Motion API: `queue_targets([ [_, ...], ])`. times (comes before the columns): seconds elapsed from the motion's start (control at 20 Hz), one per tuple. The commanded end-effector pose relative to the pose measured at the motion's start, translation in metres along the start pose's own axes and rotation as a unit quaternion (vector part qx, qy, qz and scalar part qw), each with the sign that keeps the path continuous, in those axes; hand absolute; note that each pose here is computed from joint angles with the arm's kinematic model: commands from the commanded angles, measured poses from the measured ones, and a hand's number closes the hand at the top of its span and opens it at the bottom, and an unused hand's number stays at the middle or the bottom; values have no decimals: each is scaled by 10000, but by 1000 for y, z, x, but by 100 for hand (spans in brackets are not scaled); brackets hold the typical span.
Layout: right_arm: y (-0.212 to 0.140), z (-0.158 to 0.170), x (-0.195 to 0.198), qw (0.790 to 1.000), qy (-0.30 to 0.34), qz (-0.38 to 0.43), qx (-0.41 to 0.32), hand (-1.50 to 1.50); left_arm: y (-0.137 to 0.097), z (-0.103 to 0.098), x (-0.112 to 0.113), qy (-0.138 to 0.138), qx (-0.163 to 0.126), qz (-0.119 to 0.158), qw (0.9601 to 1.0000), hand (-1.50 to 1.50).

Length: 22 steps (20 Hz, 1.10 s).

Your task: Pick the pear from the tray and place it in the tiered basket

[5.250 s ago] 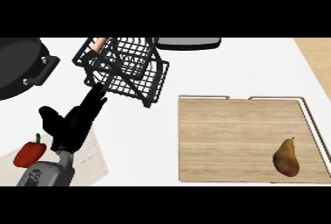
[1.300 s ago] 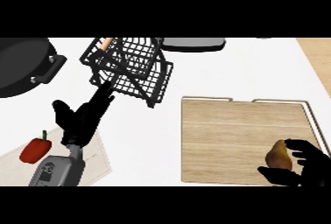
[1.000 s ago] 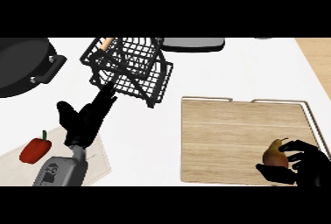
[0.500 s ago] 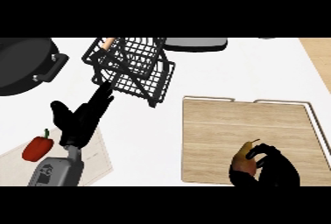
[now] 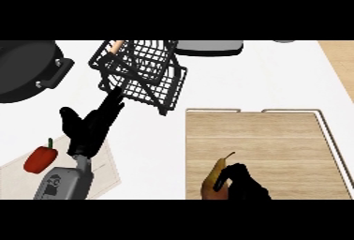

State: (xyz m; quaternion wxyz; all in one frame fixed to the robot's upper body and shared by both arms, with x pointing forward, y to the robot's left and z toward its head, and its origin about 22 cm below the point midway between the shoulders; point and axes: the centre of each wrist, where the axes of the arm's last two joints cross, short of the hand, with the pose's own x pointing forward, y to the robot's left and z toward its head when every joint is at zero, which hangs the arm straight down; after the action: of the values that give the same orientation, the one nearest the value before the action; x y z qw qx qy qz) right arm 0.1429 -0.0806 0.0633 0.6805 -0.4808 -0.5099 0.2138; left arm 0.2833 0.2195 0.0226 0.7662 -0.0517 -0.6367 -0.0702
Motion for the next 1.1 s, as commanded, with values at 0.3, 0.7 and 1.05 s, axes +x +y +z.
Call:
queue_targets([
  [0.3, -51, 25, 44, 9911, -264, -640, -1137, 150, 3, 3, -6, 72, 38, 10, 10000, 0],
  [0.7, -73, 17, 63, 9824, -723, -575, -1626, 150, -3, -7, 1, 45, 11, 19, 10000, 0],
  [1.05, -80, -9, 79, 9842, -511, -323, -1663, 150, -7, -3, 1, -4, -177, -45, 9998, 0],
])
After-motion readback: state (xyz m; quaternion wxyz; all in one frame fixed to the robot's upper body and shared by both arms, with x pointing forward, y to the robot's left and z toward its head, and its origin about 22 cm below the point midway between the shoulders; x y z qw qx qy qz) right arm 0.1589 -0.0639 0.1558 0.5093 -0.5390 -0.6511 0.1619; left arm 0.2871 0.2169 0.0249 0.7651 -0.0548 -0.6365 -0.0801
